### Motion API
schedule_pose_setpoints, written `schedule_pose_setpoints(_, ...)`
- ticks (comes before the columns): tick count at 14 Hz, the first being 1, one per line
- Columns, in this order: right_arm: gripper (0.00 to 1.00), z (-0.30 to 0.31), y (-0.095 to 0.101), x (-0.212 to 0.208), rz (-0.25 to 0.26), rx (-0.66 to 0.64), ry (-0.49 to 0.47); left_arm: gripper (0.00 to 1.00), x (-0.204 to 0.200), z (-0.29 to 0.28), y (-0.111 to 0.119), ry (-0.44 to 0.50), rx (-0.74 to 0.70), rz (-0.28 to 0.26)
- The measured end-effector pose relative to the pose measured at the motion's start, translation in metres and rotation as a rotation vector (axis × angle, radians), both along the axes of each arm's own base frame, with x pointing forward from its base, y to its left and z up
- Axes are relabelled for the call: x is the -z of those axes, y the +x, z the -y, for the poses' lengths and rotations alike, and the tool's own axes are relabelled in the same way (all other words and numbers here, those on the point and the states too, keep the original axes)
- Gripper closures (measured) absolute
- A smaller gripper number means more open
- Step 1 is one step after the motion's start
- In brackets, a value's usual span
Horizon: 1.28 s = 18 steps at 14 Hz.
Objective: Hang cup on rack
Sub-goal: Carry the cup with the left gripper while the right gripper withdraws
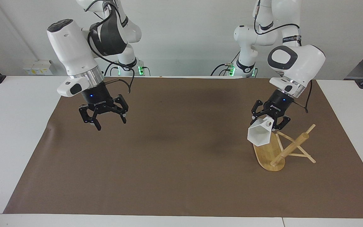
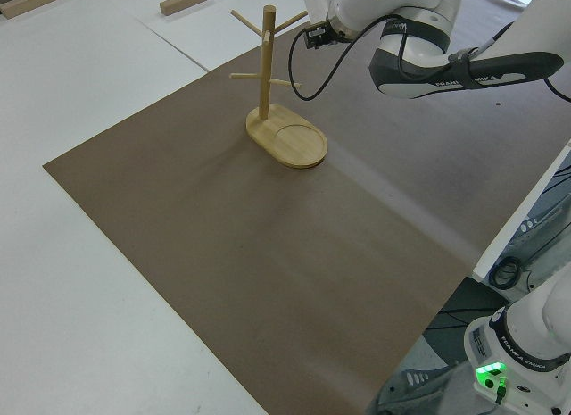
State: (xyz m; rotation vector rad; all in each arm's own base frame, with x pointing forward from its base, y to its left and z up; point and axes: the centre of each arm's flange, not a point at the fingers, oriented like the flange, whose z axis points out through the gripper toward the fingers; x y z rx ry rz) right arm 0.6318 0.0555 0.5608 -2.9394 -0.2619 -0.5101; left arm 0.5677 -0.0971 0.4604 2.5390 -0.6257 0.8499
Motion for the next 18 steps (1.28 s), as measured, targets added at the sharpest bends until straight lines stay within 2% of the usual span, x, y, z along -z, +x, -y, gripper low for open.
schedule_pose_setpoints(3, 0.0, 0.043, -0.01, 0.001, -0.09, 0.041, -0.061, 0.3, 0.007, 0.0, 0.002, -0.014, -0.04, -0.027)
schedule_pose_setpoints(6, 0.0, 0.076, -0.019, 0.003, -0.177, 0.103, -0.109, 0.3, 0.015, -0.002, 0.006, -0.01, -0.076, -0.028)
schedule_pose_setpoints(10, 0.0, 0.071, -0.031, -0.01, -0.289, 0.223, -0.109, 0.3, 0.018, 0.0, 0.007, -0.02, -0.113, -0.053)
schedule_pose_setpoints(13, 0.0, 0.074, -0.038, -0.014, -0.332, 0.246, -0.111, 0.3, 0.015, -0.004, 0.01, -0.022, -0.143, -0.058)
schedule_pose_setpoints(18, 0.0, 0.079, -0.043, -0.016, -0.364, 0.259, -0.113, 0.3, 0.013, -0.006, 0.011, -0.057, -0.204, -0.09)
